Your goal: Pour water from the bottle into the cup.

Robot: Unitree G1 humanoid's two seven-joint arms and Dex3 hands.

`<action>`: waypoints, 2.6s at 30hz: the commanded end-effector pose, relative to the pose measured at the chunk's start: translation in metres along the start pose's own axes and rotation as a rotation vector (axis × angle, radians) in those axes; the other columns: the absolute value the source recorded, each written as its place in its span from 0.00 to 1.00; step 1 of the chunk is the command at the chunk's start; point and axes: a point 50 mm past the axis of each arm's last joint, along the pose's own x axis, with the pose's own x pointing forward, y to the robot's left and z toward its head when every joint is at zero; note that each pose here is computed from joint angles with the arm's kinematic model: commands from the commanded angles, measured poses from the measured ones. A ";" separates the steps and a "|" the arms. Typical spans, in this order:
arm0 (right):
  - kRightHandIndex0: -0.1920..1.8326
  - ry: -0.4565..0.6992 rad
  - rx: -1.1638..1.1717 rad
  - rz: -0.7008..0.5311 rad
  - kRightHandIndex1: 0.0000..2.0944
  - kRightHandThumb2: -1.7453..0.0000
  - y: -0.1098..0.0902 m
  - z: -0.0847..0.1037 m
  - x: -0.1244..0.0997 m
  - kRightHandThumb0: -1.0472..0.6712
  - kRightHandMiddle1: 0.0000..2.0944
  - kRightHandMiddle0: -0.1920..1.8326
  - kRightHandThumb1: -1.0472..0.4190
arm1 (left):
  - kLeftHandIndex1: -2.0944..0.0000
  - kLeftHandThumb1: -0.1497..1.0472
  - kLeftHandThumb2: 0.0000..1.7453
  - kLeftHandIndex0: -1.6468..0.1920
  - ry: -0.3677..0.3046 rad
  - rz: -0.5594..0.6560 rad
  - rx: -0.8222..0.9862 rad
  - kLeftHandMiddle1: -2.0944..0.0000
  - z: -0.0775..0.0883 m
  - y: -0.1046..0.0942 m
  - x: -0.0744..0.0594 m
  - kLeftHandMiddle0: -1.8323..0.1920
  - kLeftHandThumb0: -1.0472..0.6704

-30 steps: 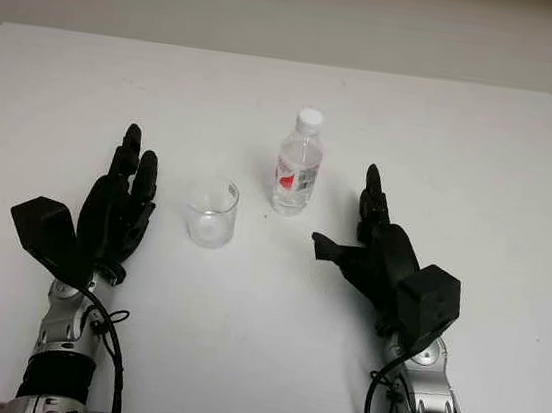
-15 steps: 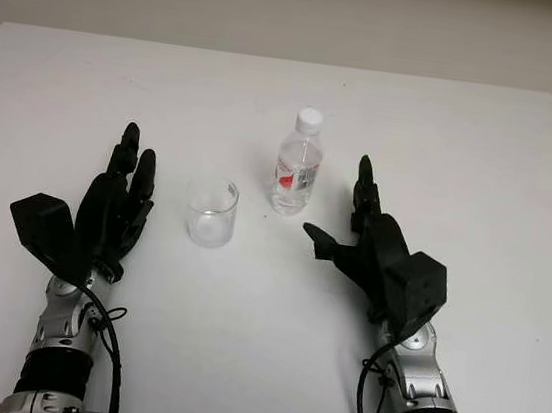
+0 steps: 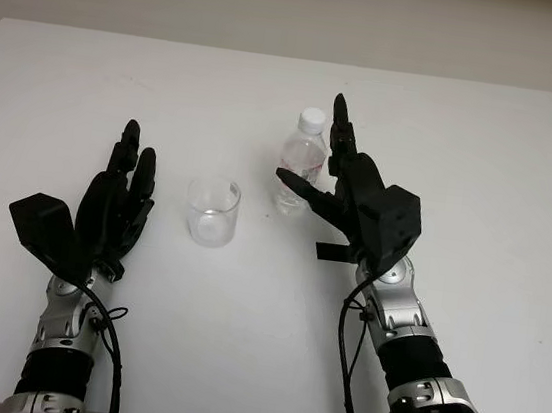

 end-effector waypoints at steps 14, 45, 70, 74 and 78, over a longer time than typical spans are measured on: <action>0.00 0.069 0.006 0.002 0.00 0.97 0.001 -0.012 0.013 0.04 0.00 0.00 0.10 | 0.97 1.00 0.24 0.98 -0.004 0.007 0.004 0.97 0.003 0.000 -0.001 0.97 0.18; 0.19 0.066 0.093 -0.006 0.33 0.97 0.007 -0.012 0.020 0.22 0.49 0.10 0.16 | 0.98 1.00 0.25 0.99 -0.010 0.004 -0.023 0.98 -0.003 -0.006 -0.004 0.98 0.20; 0.77 0.062 -0.061 0.015 1.00 0.80 0.011 -0.013 0.019 0.36 1.00 0.62 0.00 | 0.98 1.00 0.24 0.99 -0.010 0.017 -0.026 0.97 -0.004 -0.003 -0.005 0.98 0.21; 0.78 0.038 -0.103 0.006 1.00 0.79 0.011 -0.008 0.021 0.37 1.00 0.63 0.00 | 0.98 1.00 0.24 0.99 -0.009 0.017 -0.019 0.97 -0.003 -0.002 -0.005 0.97 0.20; 0.77 0.007 -0.184 0.007 1.00 0.80 0.007 0.000 0.026 0.39 1.00 0.63 0.00 | 0.98 1.00 0.24 0.99 -0.011 0.010 -0.014 0.97 -0.002 -0.001 -0.004 0.98 0.20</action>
